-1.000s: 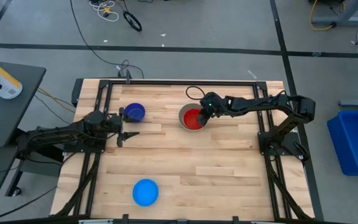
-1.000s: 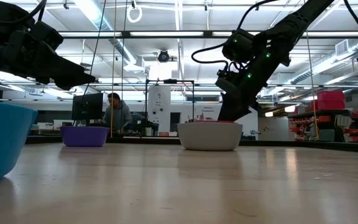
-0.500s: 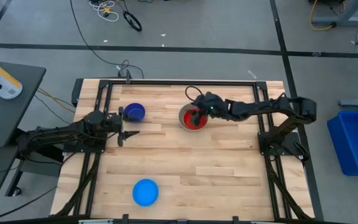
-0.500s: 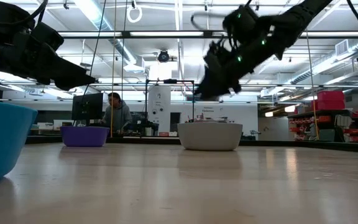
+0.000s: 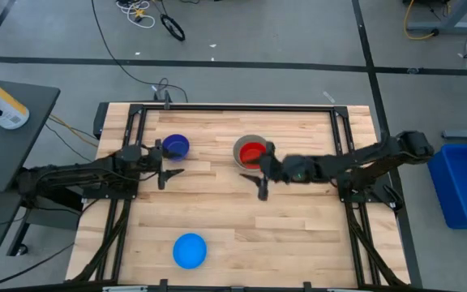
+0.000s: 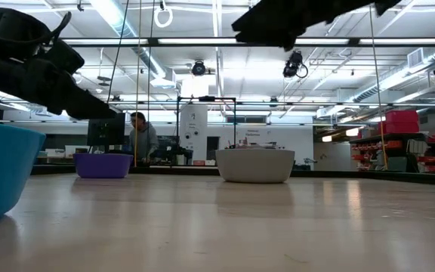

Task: Nest bowls inside each other
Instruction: Stack the dark blue bowl on top of the red bowl

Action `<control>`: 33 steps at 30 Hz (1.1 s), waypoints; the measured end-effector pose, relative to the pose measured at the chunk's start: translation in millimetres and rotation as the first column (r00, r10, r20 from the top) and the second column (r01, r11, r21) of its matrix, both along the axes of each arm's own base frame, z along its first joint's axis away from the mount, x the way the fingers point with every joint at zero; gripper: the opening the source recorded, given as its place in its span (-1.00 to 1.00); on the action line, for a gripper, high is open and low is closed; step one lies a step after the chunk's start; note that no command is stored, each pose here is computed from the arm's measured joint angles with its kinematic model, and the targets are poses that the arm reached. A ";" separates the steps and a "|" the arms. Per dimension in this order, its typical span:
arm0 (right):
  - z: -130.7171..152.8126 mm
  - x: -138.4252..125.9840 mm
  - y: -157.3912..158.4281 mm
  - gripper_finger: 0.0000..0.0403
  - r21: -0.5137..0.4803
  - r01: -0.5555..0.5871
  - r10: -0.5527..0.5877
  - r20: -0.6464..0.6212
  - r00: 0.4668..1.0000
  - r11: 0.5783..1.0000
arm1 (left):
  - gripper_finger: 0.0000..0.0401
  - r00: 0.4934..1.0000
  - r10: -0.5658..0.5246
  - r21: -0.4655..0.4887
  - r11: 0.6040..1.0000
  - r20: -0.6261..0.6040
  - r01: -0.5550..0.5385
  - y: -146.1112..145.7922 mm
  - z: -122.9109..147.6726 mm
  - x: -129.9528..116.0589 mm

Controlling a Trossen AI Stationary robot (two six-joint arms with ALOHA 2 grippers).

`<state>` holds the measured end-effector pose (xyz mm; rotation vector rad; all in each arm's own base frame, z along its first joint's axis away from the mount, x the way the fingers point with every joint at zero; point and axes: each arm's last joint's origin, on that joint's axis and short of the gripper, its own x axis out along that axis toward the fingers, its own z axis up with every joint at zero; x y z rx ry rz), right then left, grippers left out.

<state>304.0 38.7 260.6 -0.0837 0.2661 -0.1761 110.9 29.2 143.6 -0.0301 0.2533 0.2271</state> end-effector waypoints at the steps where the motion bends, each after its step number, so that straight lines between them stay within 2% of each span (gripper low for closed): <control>1: 0.8 -3.1 8.3 -0.07 -0.011 0.002 -0.002 -0.007 1.000 1.000 | 0.43 1.000 0.001 0.000 1.000 -0.002 -0.001 0.1 -0.2 0.3; 5: 0.8 -14.2 33.1 -0.12 -0.041 0.042 -0.043 -0.033 0.999 0.998 | 0.43 1.000 0.020 -0.005 1.000 -0.003 -0.020 0.7 -0.4 0.7; 10: -7.9 -27.4 54.0 -0.16 -0.059 0.135 -0.140 -0.094 0.986 0.989 | 0.43 0.995 0.099 -0.031 0.995 -0.018 -0.100 2.6 -2.4 -0.3; 16: -16.6 -40.4 67.4 -0.11 -0.023 0.236 -0.237 -0.128 0.963 0.972 | 0.43 0.985 0.147 -0.083 0.984 -0.093 -0.155 4.1 -10.5 1.3; 24: -19.6 -48.9 77.5 0.02 -0.014 0.272 -0.272 -0.126 0.954 0.962 | 0.43 0.949 0.242 -0.119 0.956 -0.204 -0.269 7.5 -22.9 4.5; 33: -21.5 -51.9 80.8 0.03 -0.004 0.270 -0.268 -0.139 0.954 0.963 | 0.43 0.894 0.348 -0.055 0.925 -0.281 -0.377 11.8 -32.2 7.4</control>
